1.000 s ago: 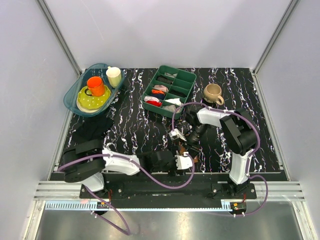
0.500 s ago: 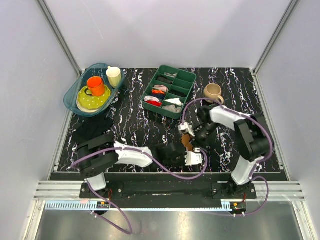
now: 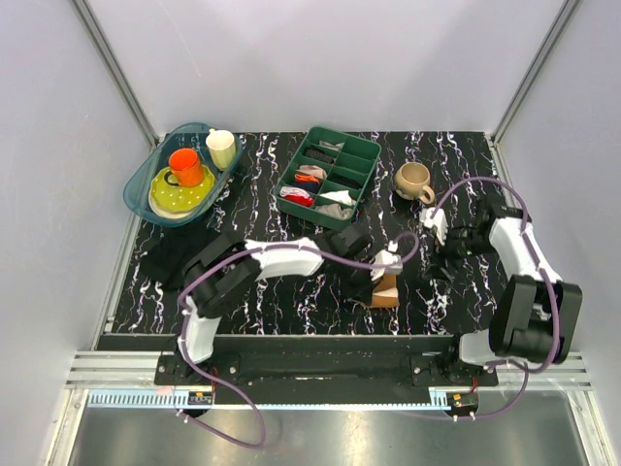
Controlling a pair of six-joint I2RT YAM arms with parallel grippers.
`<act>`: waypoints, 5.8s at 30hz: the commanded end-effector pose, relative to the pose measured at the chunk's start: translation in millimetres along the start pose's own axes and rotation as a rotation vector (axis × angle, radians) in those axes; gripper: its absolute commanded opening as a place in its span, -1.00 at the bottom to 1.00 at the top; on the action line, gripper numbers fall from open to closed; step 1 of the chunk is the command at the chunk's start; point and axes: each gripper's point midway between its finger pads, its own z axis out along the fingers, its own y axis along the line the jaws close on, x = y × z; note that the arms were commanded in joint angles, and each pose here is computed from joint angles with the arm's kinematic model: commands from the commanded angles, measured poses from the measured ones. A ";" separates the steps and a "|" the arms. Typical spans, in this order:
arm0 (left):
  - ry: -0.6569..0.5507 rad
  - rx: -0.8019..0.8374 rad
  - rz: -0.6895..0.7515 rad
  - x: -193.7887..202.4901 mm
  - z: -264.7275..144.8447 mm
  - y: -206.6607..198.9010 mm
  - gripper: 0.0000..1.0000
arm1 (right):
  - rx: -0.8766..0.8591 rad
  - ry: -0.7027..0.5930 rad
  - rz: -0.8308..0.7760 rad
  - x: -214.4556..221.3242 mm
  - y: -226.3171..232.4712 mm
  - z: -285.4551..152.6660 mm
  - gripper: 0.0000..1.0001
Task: Roll the underwear
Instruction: Roll the underwear to the center of the board.
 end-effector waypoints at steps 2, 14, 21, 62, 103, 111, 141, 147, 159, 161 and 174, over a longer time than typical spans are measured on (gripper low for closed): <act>0.166 0.305 -0.484 32.2 6.8 -7.0 -0.95 | -0.078 -0.062 -0.307 -0.7 46.6 0.8 0.47; 0.190 0.312 -0.727 32.0 13.5 20.8 -0.81 | -0.091 -0.035 -0.751 -27.5 84.2 63.8 0.68; 0.176 0.295 -0.736 21.8 14.7 27.2 -0.79 | -0.107 0.034 -0.833 -25.7 87.3 83.7 0.66; -0.195 -0.190 -0.812 -7.1 7.4 107.2 -0.25 | -0.125 0.242 -0.655 40.6 90.3 96.0 -0.34; -0.451 -0.340 0.140 -33.1 -66.4 -5.9 0.50 | -0.568 0.420 -0.052 15.2 83.8 103.4 -0.28; -0.155 -0.364 0.310 -23.2 -5.6 -4.0 0.51 | -0.563 0.420 -0.043 15.6 83.9 102.6 -0.27; 0.159 -0.300 0.286 29.2 37.8 5.1 -0.44 | -0.285 0.227 0.010 -9.5 32.4 42.1 0.27; 0.213 -0.137 0.240 36.4 42.9 -15.7 -0.41 | -0.082 0.129 0.074 -2.1 -5.4 4.8 0.31; 0.341 0.232 -0.113 34.4 48.0 -42.8 -0.39 | 0.357 -0.109 0.111 16.6 -23.2 -71.2 0.42; 0.352 0.258 -0.164 33.1 51.0 -37.9 -0.39 | 0.326 -0.125 0.088 16.6 -11.6 -68.9 0.42; 0.316 0.308 -0.404 4.8 67.2 -13.3 -0.30 | -0.132 -0.158 -0.460 33.5 97.8 -11.6 0.71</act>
